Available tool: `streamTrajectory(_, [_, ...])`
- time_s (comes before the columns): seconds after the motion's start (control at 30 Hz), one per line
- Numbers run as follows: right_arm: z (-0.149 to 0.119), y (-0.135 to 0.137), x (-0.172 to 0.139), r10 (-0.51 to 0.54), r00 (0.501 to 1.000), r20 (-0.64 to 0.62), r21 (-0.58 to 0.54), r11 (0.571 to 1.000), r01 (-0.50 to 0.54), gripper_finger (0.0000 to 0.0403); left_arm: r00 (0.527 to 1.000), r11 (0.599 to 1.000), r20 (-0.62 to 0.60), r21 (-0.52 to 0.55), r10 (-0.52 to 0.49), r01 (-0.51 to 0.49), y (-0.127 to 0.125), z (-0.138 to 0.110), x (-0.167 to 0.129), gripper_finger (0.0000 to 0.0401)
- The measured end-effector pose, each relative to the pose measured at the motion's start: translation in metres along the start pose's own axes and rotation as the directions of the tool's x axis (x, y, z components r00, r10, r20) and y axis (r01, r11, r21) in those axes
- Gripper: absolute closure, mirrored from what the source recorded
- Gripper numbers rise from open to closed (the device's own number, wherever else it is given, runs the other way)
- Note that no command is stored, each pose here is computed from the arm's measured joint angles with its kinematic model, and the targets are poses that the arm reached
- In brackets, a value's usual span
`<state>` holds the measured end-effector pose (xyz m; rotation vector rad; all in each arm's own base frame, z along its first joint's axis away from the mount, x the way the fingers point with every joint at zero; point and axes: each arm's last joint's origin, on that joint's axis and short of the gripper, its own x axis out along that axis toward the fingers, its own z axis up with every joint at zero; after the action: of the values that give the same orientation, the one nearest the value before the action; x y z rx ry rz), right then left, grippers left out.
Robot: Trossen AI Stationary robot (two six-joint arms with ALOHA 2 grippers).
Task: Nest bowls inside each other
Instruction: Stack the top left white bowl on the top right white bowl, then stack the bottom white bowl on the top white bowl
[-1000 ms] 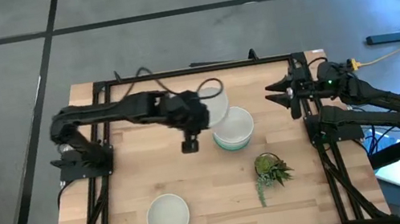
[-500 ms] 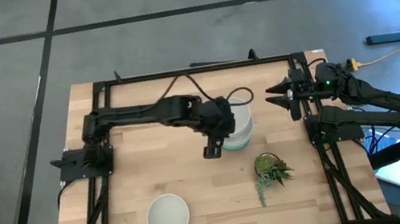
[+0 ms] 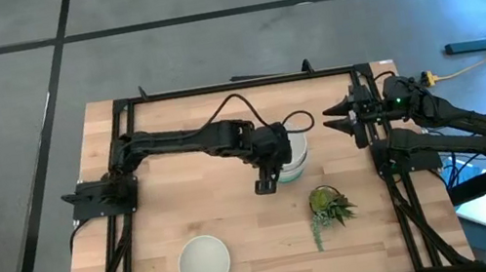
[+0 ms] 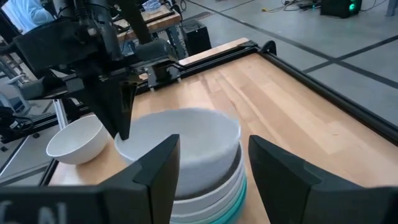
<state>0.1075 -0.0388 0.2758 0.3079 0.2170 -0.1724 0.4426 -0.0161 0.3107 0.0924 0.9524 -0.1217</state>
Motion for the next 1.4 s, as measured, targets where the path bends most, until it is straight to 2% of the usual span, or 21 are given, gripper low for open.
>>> streamTrajectory(0.27, [0.0, 0.0, 0.0, 0.0, 1.0, 0.0, -0.025, 1.0, 0.0, 0.021, 1.0, 1.0, -0.001, -0.003, -0.009, 0.009, -0.003, 0.0, 0.0, 0.0339])
streamTrajectory(0.4, [0.0, 0.0, 0.0, 0.0, 1.0, 0.0, -0.026, 1.0, 0.0, 0.021, 1.0, 1.0, 0.002, -0.02, -0.01, 0.01, -0.002, 0.0, 0.0, 0.0302])
streamTrajectory(0.57, [0.0, 0.0, 0.0, 0.0, 1.0, 0.0, -0.028, 1.0, 0.0, 0.021, 1.0, 0.998, 0.03, 0.054, 0.008, -0.009, -0.006, 0.003, -0.008, 0.0261])
streamTrajectory(0.67, [0.0, 0.0, 0.0, 0.0, 1.0, 0.0, -0.029, 1.0, 0.0, 0.021, 0.999, 0.997, 0.048, 0.079, 0.001, -0.005, -0.009, 0.004, -0.022, 0.0258])
streamTrajectory(0.8, [0.0, 0.0, 0.0, 0.0, 1.0, 0.002, -0.03, 1.0, 0.0, 0.021, 1.0, 0.997, 0.018, 0.081, -0.014, 0.013, -0.013, -0.004, -0.058, 0.026])
streamTrajectory(1.0, [0.0, 0.0, 0.0, 0.001, 1.0, 0.002, -0.029, 1.0, -0.001, 0.021, 0.999, 0.998, 0.014, -0.049, -0.029, 0.029, -0.028, -0.015, -0.111, 0.0258])
streamTrajectory(1.1, [0.0, 0.001, 0.0, 0.014, 1.0, -0.001, -0.028, 1.0, -0.014, 0.021, 1.0, 0.996, 0.01, -0.088, 0.017, -0.016, -0.041, -0.023, -0.129, 0.026])
streamTrajectory(1.23, [0.0, 0.001, 0.0, 0.028, 1.0, -0.004, -0.022, 0.999, -0.028, 0.021, 0.995, 0.984, -0.067, -0.158, 0.074, -0.084, -0.061, -0.048, -0.138, 0.0258])
streamTrajectory(1.4, [0.0, 0.001, 0.0, 0.033, 0.999, -0.005, -0.016, 0.999, -0.034, 0.021, 0.987, 0.965, -0.154, -0.247, 0.051, -0.089, -0.087, -0.089, -0.132, 0.026])
